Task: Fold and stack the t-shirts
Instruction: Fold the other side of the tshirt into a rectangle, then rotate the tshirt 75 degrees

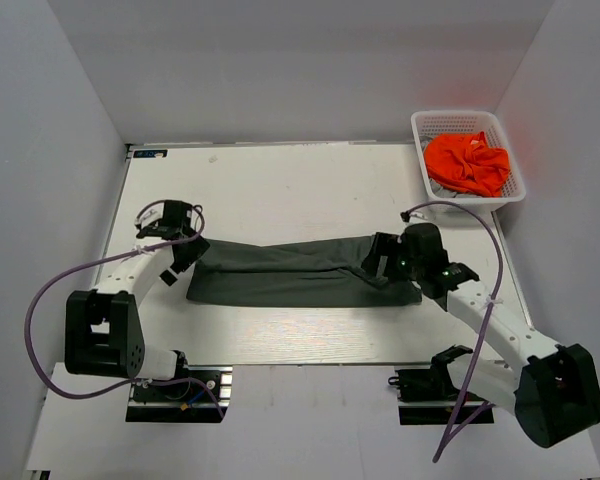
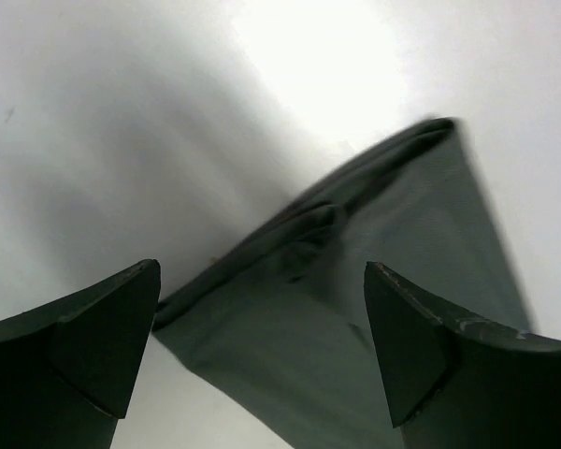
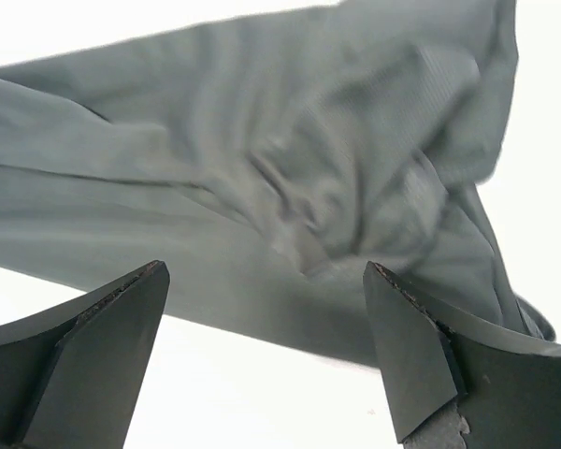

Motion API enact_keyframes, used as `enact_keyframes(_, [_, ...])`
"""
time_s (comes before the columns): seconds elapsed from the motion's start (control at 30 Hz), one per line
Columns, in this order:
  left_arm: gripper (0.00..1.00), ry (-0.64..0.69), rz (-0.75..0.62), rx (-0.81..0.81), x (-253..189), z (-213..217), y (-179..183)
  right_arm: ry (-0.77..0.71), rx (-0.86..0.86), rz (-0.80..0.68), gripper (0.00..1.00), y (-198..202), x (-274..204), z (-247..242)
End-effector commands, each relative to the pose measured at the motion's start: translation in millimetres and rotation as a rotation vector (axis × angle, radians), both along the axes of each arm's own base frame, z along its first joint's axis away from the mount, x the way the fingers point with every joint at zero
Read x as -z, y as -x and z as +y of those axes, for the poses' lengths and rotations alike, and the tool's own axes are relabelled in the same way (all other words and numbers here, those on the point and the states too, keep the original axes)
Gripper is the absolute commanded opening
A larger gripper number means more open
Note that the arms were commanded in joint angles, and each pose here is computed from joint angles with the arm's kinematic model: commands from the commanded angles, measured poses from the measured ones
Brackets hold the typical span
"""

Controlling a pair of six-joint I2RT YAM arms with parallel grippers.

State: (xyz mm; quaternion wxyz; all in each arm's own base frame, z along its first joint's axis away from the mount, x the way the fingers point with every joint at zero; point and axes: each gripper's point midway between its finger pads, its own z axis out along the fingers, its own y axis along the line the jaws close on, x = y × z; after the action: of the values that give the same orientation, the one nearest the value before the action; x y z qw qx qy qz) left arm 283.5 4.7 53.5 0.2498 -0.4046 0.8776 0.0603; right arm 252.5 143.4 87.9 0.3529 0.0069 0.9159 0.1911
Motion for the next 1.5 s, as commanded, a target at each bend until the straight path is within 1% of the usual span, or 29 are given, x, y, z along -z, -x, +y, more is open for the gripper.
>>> enact_keyframes(0.0, [1.00,0.047,-0.146,0.017,-45.5,-10.7,-33.8,-0.066,-0.065,-0.095,0.90,-19.1,-39.6,20.2])
enact_keyframes(0.03, [1.00,0.063,-0.167,0.038,-50.6,-14.8,-39.8,-0.085,-0.073,-0.129,0.90,-26.7,-48.6,25.7])
enact_keyframes(0.1, [1.00,0.095,-0.213,0.086,-61.3,-23.7,-52.0,-0.119,-0.116,-0.107,0.90,-31.5,-48.0,39.0])
enact_keyframes(0.13, [1.00,0.133,-0.253,0.143,-67.2,-34.4,-61.5,-0.144,-0.124,-0.147,0.90,-40.0,-58.0,45.0])
enact_keyframes(0.23, [1.00,0.220,-0.295,0.246,-65.0,-59.7,-77.2,-0.173,-0.148,-0.103,0.90,-52.5,-46.9,60.0])
enact_keyframes(0.37, [1.00,0.339,-0.243,0.334,-37.0,-91.7,-78.9,-0.175,-0.134,0.004,0.90,-66.4,-29.3,72.2])
enact_keyframes(0.43, [1.00,0.364,-0.178,0.361,-16.6,-103.8,-67.8,-0.154,-0.100,0.079,0.90,-64.4,-4.0,69.4])
enact_keyframes(0.53, [1.00,0.353,-0.072,0.361,16.9,-103.4,-49.6,-0.093,0.002,0.175,0.90,-53.4,29.6,51.3])
enact_keyframes(0.63, [1.00,0.344,0.029,0.360,45.5,-103.1,-18.4,-0.048,0.055,0.249,0.90,-39.2,56.2,38.6])
enact_keyframes(0.67, [1.00,0.349,0.075,0.351,58.2,-103.9,-0.5,-0.044,0.068,0.270,0.90,-35.0,62.7,36.5])
enact_keyframes(0.8, [1.00,0.335,0.168,0.337,73.7,-104.1,37.8,-0.006,0.093,0.306,0.90,-37.3,80.6,31.6])
enact_keyframes(0.83, [1.00,0.335,0.169,0.336,71.1,-103.6,39.8,0.017,0.101,0.331,0.90,-43.3,91.4,31.3])
enact_keyframes(0.87, [1.00,0.339,0.163,0.342,66.6,-107.1,45.3,0.046,0.121,0.296,0.90,-60.6,86.1,30.6])
enact_keyframes(0.9, [1.00,0.346,0.185,0.364,65.6,-112.2,55.9,0.095,0.127,0.364,0.90,-57.1,108.3,26.8])
enact_keyframes(0.97, [1.00,0.355,0.204,0.389,59.7,-117.3,65.9,0.090,0.101,0.290,0.90,-97.6,90.2,40.7])
enact_keyframes(1.0, [1.00,0.354,0.225,0.398,54.7,-120.0,76.3,0.118,0.085,0.341,0.90,-98.3,113.8,42.2])
enact_keyframes(1.03, [1.00,0.351,0.240,0.407,52.9,-121.1,82.2,0.104,0.005,0.254,0.90,-132.6,89.8,62.1])
enact_keyframes(1.07, [1.00,0.369,0.257,0.414,50.7,-125.3,88.7,0.079,-0.041,0.263,0.90,-137.9,89.1,71.3])
enact_keyframes(1.1, [1.00,0.379,0.280,0.440,50.3,-131.6,96.6,0.073,-0.096,0.315,0.90,-134.9,112.3,81.0])
enact_keyframes(1.13, [1.00,0.383,0.326,0.448,53.5,-130.8,112.3,0.053,-0.164,0.219,0.90,-165.0,87.7,99.1])
enact_keyframes(1.17, [1.00,0.377,0.353,0.459,55.8,-130.9,121.1,-0.009,-0.242,0.229,0.90,-164.2,91.3,116.4])
enact_keyframes(1.2, [1.00,0.381,0.381,0.471,57.3,-132.2,130.2,-0.006,-0.294,0.219,0.90,-168.2,100.0,121.0])
enact_keyframes(1.23, [1.00,0.371,0.428,0.478,61.7,-131.2,145.8,-0.031,-0.319,0.152,0.90,-190.2,77.5,134.7])
enact_keyframes(1.27, [1.00,0.381,0.437,0.497,61.6,-134.4,152.0,-0.036,-0.363,0.132,0.90,-194.4,74.2,139.4])
enact_keyframes(1.3, [1.00,0.391,0.450,0.503,60.9,-136.8,158.9,-0.010,-0.395,0.127,0.90,-198.0,85.9,139.6])
enact_keyframes(1.33, [1.00,0.399,0.455,0.516,60.0,-142.2,165.5,-0.007,-0.406,0.064,0.90,-215.3,66.1,147.9])
enact_keyframes(1.37, [1.00,0.413,0.446,0.539,56.6,-147.0,167.2,0.026,-0.465,0.020,0.90,-220.3,62.1,148.7])
enact_keyframes(1.43, [1.00,0.421,0.387,0.597,38.7,-158.2,162.1,0.051,-0.482,-0.018,0.90,-230.7,51.2,151.5])
enact_keyframes(1.47, [1.00,0.420,0.389,0.609,29.6,-159.4,164.4,0.065,-0.484,-0.024,0.90,-232.3,46.0,149.3])
